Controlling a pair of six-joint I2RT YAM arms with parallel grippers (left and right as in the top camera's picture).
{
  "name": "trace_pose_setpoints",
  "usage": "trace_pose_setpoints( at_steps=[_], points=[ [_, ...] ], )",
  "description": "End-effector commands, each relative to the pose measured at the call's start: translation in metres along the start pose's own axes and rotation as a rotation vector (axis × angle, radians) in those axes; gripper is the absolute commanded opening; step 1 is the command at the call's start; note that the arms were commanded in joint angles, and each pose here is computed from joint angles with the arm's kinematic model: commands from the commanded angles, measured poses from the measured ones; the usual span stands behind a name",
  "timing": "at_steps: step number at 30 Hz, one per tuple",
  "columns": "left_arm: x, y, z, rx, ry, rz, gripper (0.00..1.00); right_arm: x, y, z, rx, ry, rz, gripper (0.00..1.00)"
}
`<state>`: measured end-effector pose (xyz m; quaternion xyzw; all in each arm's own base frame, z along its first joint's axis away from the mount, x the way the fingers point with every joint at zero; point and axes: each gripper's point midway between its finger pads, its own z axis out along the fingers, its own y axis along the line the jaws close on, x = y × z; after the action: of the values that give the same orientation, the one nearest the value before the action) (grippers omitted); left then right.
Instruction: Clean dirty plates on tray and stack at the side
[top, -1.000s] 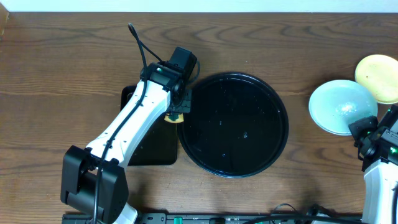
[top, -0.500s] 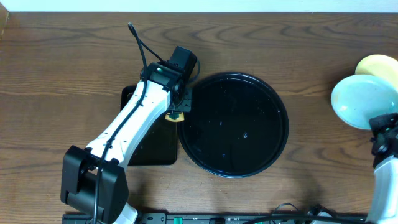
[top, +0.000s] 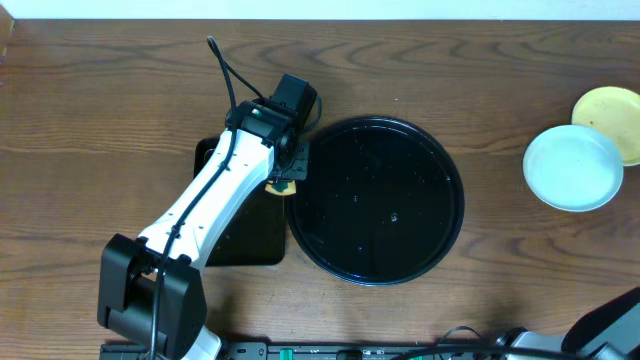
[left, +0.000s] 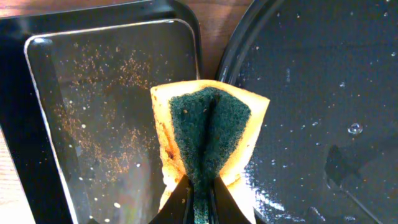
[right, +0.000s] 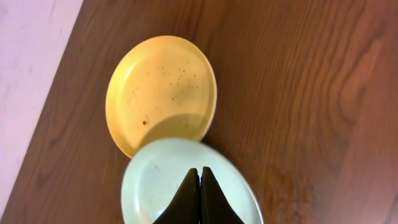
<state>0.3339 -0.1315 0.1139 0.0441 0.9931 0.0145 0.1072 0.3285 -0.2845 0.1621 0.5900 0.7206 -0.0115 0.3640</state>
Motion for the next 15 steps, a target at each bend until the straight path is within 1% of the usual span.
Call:
trace_pose_setpoints(
  at_steps=[1,9,11,15],
  points=[
    [0.0,0.003,0.002,-0.004,0.004,0.011,0.08,-0.007,0.006,0.003,-0.012,0.029,-0.021,0.02],
    [-0.003,0.002,0.002,0.001,-0.009,0.009,0.08,0.011,-0.005,0.002,0.033,0.105,-0.043,0.01],
    [-0.003,0.002,0.002,0.001,-0.009,0.009,0.08,0.024,-0.008,0.0,0.05,0.155,-0.051,0.01],
    [-0.003,0.002,0.002,0.0,-0.008,0.009,0.08,0.064,-0.002,-0.007,0.071,0.277,-0.113,0.01]
  ],
)
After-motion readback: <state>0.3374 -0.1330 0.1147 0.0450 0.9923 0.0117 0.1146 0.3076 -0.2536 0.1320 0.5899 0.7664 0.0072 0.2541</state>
